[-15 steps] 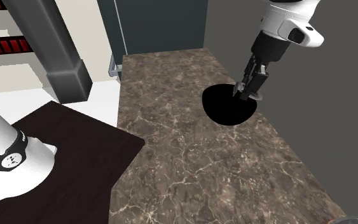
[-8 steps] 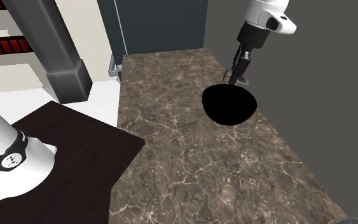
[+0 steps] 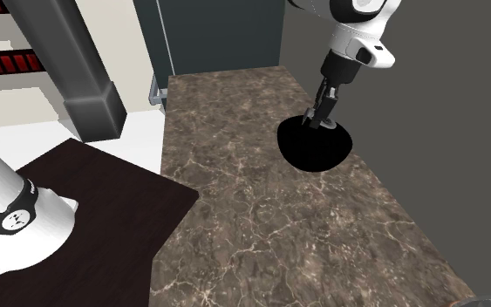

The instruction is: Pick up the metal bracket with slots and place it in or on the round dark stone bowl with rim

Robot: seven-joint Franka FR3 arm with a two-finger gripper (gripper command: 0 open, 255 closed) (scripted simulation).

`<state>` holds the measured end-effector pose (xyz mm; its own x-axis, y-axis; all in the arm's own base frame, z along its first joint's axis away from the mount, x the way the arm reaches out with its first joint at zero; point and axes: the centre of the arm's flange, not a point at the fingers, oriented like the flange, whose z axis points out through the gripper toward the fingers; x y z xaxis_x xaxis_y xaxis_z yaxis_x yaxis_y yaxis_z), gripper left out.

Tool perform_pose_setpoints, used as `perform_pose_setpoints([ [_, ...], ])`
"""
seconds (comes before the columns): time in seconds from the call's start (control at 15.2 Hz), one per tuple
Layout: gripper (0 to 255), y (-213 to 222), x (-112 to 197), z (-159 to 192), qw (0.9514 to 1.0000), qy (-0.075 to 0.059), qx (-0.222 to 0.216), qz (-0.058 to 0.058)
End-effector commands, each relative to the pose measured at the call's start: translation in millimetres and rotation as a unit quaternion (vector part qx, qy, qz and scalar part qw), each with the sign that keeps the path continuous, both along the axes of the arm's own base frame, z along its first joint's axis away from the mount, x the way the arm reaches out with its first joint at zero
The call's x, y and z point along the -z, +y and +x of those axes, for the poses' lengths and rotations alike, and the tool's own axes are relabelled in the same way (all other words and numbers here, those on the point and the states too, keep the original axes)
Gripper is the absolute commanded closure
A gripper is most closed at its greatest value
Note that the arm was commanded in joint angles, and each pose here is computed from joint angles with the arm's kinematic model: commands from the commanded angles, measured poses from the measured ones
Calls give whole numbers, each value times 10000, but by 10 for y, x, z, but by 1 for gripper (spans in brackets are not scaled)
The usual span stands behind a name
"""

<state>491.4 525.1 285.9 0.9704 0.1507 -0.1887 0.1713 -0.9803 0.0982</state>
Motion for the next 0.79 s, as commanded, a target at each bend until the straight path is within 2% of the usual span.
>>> perform_pose_setpoints([
  [0.0,255,-2,103,-15,10000,-1,0,2],
  [0.26,255,-2,336,-15,10000,-1,0,2],
  [0.73,255,-2,336,-15,10000,-1,0,2],
])
